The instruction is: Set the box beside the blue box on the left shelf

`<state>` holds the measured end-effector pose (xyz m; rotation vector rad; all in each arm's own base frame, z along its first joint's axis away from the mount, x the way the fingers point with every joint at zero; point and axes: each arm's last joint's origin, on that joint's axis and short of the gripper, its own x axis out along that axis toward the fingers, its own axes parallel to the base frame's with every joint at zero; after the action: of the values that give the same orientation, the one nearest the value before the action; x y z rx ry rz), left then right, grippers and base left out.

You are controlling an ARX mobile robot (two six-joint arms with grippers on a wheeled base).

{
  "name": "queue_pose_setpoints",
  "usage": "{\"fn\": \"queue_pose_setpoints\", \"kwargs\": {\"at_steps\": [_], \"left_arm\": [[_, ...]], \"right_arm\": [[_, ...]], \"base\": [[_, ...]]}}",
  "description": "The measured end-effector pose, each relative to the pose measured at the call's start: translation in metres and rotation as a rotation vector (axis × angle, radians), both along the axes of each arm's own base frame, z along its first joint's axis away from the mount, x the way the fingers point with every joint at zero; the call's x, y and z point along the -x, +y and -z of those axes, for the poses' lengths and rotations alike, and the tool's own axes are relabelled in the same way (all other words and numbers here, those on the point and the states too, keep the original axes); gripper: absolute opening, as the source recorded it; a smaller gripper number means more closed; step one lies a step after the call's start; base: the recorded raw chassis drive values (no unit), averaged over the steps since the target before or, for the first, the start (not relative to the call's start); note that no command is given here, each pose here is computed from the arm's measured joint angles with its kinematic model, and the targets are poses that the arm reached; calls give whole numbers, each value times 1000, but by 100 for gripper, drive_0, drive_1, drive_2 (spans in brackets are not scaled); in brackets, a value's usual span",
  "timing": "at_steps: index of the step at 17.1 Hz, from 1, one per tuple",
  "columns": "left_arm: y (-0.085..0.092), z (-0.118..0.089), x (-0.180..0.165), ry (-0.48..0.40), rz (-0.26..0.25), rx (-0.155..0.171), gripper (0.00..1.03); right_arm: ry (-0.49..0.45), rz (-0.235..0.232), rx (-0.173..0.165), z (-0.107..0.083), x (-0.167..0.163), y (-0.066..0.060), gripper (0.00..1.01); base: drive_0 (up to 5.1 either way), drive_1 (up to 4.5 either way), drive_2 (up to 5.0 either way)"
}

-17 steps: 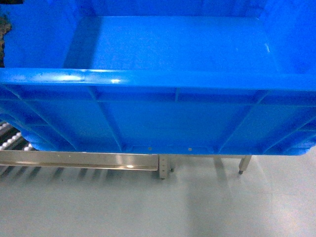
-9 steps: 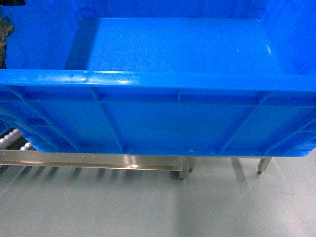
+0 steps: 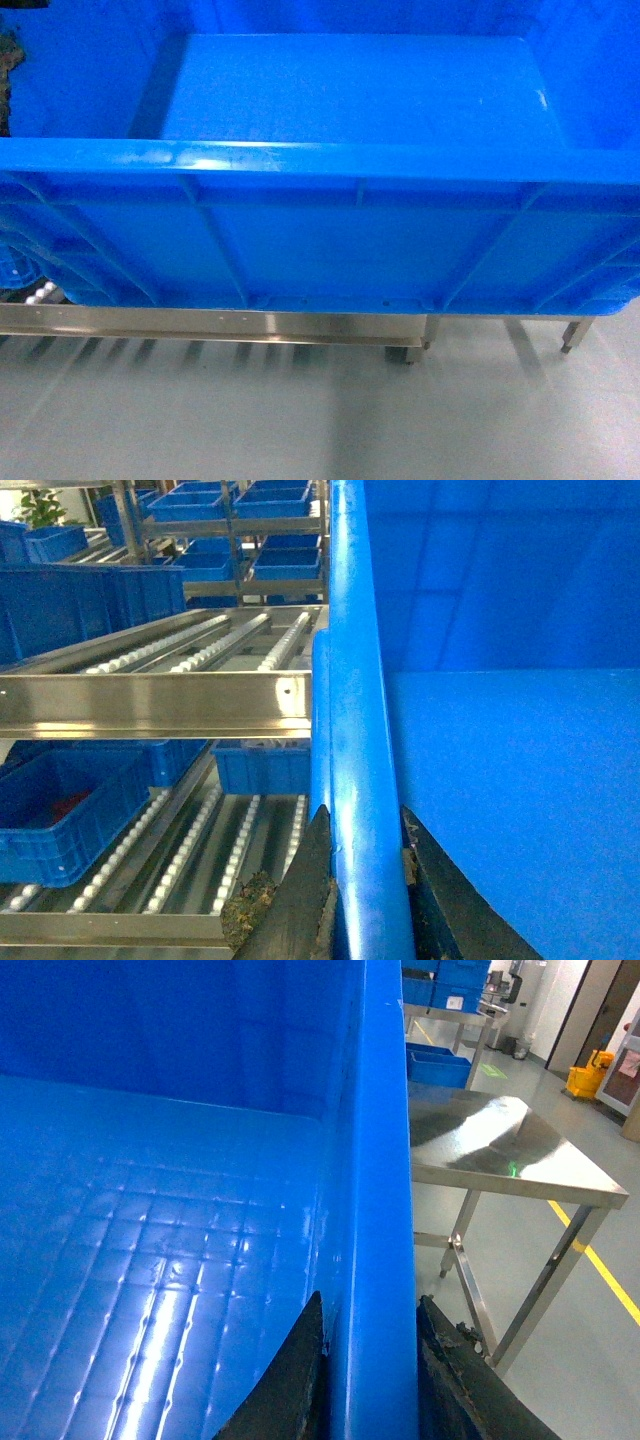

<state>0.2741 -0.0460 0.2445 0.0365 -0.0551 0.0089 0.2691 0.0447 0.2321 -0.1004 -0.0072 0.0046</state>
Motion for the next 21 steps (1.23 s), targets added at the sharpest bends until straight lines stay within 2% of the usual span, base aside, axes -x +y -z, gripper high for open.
{"fn": "queue_pose_setpoints", "kwargs": {"at_steps": [21], "left_arm": [[0,0,0,0,0,2,10]], "right_arm": [[-1,1,2,0,0,0,19]], "base": [[-500,241,241]]}}
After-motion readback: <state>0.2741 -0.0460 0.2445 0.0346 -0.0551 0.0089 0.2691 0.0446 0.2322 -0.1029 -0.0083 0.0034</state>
